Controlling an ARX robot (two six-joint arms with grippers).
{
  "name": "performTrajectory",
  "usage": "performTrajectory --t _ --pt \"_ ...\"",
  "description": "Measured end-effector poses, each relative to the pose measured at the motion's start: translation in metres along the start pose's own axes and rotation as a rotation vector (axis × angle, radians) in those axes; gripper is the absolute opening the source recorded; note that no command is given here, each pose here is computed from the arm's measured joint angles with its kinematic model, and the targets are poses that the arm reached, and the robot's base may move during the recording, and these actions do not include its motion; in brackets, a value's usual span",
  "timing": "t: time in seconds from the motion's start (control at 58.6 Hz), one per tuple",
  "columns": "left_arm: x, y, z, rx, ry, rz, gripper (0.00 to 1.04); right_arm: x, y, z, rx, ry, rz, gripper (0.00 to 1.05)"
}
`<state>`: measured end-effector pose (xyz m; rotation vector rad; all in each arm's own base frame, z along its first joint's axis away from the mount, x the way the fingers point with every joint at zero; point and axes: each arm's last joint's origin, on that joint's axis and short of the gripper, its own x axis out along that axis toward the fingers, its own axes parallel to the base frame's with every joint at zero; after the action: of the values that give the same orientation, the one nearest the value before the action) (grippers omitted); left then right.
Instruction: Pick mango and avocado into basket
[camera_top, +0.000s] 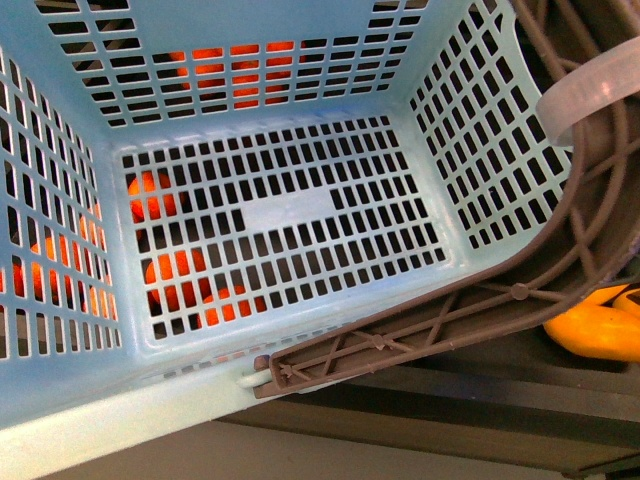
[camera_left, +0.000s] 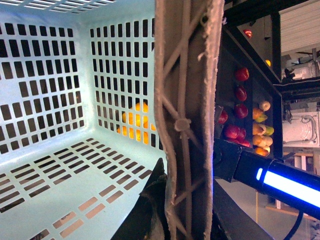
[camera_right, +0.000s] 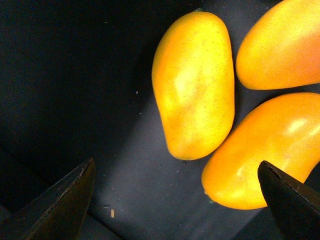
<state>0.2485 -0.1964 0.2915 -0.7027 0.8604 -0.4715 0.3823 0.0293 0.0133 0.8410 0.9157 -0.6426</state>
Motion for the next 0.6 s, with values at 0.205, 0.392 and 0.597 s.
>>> performTrajectory --t 0.205,0.392,0.597 --pt "0.000 0.000 0.000 0.000 0.002 -0.001 0.08 0.014 -0.005 -0.001 0.016 0.011 -0.028 0.96" --pt "0.000 0.000 0.000 0.000 0.001 0.000 0.08 0.024 -0.005 0.004 0.027 0.010 -0.041 0.96" --pt "0.000 0.000 0.000 0.000 0.001 -0.001 0.08 0.041 0.000 0.015 0.045 0.004 -0.054 0.96"
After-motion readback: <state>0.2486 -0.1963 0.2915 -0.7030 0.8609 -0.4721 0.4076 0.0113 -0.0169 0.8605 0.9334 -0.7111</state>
